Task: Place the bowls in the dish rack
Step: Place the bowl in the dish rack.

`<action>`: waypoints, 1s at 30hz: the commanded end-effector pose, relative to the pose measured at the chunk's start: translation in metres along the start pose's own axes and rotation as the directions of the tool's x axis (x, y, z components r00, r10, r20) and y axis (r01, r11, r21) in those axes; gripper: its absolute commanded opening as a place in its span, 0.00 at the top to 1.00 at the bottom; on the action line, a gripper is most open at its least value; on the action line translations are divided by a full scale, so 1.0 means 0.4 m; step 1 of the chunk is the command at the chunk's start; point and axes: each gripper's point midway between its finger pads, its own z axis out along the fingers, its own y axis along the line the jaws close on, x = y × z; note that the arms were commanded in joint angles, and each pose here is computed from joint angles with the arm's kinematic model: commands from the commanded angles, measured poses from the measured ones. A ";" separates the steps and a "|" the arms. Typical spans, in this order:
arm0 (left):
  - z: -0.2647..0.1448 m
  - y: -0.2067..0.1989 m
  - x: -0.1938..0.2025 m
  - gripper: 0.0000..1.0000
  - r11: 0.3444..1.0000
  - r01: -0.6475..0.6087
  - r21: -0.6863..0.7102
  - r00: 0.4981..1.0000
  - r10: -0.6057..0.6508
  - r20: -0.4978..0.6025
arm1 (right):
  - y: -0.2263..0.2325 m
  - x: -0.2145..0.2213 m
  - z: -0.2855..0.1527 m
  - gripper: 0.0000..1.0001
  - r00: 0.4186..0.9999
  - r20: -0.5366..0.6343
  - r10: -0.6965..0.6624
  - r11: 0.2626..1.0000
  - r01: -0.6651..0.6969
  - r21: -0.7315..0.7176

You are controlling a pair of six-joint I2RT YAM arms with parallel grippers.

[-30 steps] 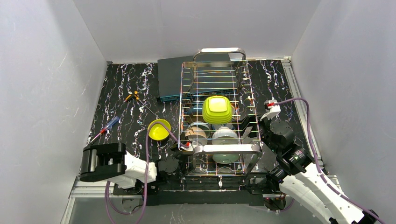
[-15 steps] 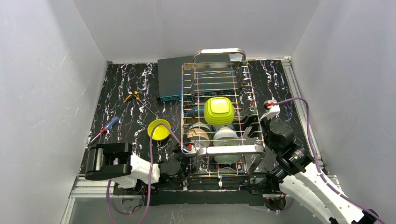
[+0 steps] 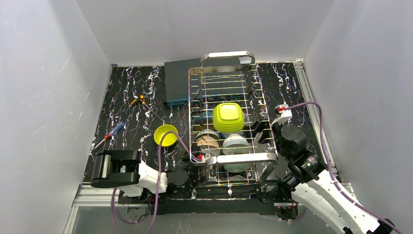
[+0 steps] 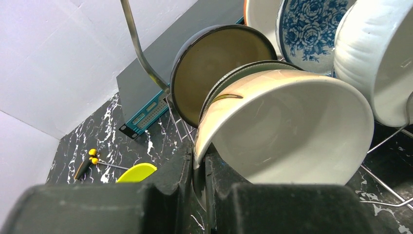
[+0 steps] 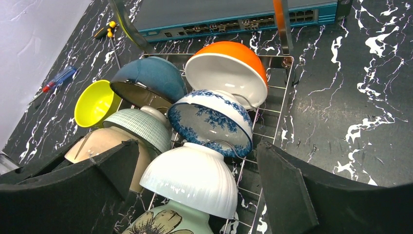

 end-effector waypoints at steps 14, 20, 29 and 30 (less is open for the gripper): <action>-0.030 -0.089 0.000 0.58 0.981 -0.154 0.120 0.988 0.151 0.037 | 0.025 -0.046 -0.001 0.01 0.999 0.052 -0.014 0.999 0.015 -0.034; -0.032 -0.083 -0.012 0.59 0.983 -0.132 0.130 0.991 0.126 0.055 | 0.027 -0.047 0.001 0.01 0.998 0.053 -0.014 0.999 0.016 -0.038; -0.047 0.022 -0.021 0.39 0.987 0.162 -0.017 0.987 -0.162 -0.006 | 0.035 -0.058 -0.004 0.01 0.998 0.059 -0.012 0.999 0.015 -0.048; -0.051 0.032 -0.023 0.34 0.980 0.198 -0.025 0.980 -0.198 -0.007 | 0.035 -0.059 -0.004 0.01 0.998 0.060 -0.012 0.999 0.015 -0.048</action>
